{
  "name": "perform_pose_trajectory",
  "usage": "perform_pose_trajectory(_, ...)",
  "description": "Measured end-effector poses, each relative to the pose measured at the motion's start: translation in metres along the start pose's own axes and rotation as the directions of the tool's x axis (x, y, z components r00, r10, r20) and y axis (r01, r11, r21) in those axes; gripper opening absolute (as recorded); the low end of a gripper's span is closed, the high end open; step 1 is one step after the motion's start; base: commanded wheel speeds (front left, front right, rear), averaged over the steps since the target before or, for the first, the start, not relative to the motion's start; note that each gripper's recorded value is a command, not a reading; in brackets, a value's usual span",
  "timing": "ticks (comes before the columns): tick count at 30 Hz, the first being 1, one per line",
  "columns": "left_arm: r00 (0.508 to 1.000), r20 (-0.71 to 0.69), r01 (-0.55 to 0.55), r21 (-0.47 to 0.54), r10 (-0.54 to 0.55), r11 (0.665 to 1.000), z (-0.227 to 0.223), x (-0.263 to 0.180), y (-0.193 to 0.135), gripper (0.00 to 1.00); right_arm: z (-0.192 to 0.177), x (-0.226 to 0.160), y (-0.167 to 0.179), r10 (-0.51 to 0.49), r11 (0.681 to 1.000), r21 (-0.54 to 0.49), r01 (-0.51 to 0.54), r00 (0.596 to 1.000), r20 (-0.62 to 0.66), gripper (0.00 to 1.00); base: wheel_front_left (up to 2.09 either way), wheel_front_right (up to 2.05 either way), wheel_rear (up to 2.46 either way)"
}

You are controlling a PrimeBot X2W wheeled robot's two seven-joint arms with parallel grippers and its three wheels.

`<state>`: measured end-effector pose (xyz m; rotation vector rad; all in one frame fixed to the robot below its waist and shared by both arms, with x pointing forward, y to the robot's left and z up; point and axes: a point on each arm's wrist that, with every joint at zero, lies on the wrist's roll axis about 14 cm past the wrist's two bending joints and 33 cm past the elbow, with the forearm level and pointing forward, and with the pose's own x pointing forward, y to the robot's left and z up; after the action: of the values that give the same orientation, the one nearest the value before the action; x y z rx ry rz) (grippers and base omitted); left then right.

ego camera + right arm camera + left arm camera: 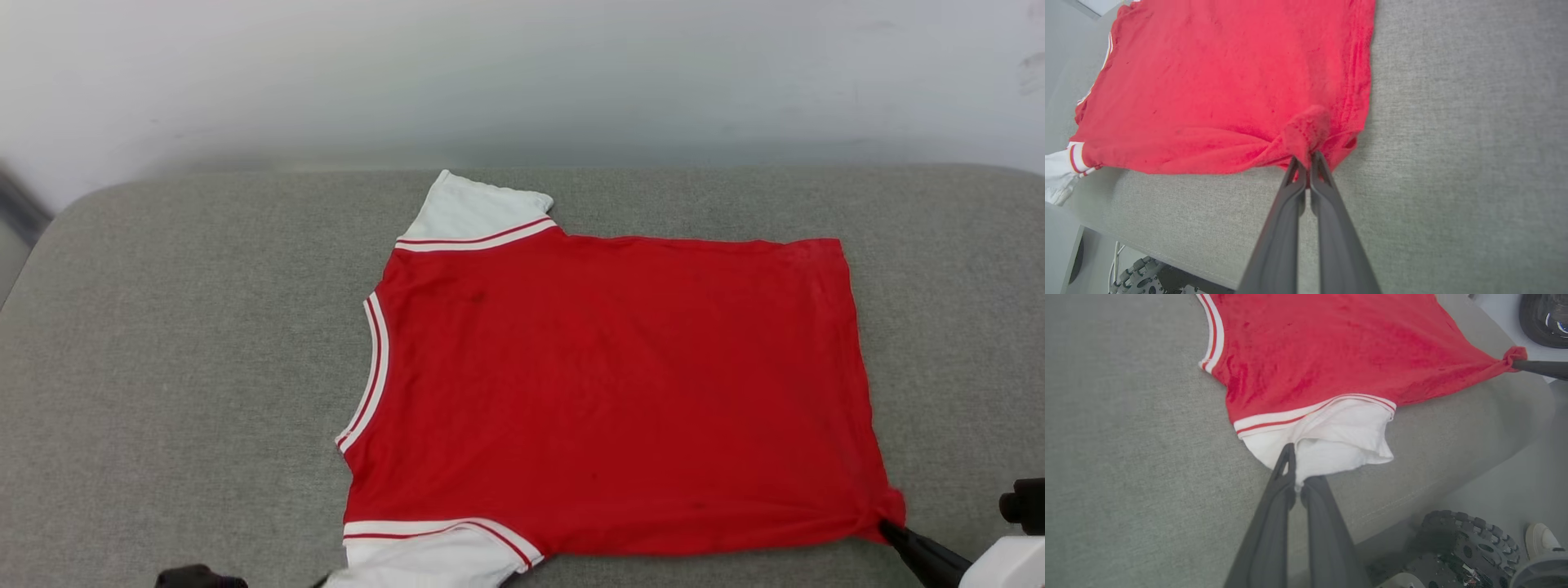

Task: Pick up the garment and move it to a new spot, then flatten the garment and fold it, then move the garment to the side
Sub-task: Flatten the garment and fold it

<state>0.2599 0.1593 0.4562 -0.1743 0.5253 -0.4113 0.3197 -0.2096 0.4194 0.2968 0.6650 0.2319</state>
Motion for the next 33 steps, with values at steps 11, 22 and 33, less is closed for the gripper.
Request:
perform_pose_trajectory(11,0.982,0.190,-0.023,0.093,0.005,0.995,0.070,0.038,0.025,0.00,0.036,0.018,0.006,0.021,1.000,0.006,-0.021,1.000,0.001,0.00,0.00,0.00,0.00)
perform_pose_trajectory(22,0.988,0.150,-0.054,0.143,0.033,0.988,0.087,0.098,0.060,0.00,0.036,0.057,-0.004,-0.023,0.999,-0.032,0.019,0.994,-0.111,0.00,0.00,0.00,0.00)
perform_pose_trajectory(33,0.997,0.036,-0.066,0.140,0.062,0.988,0.064,0.142,0.086,0.00,0.033,0.090,-0.019,-0.084,0.994,-0.076,0.072,0.982,-0.166,0.00,0.00,0.00,0.00)
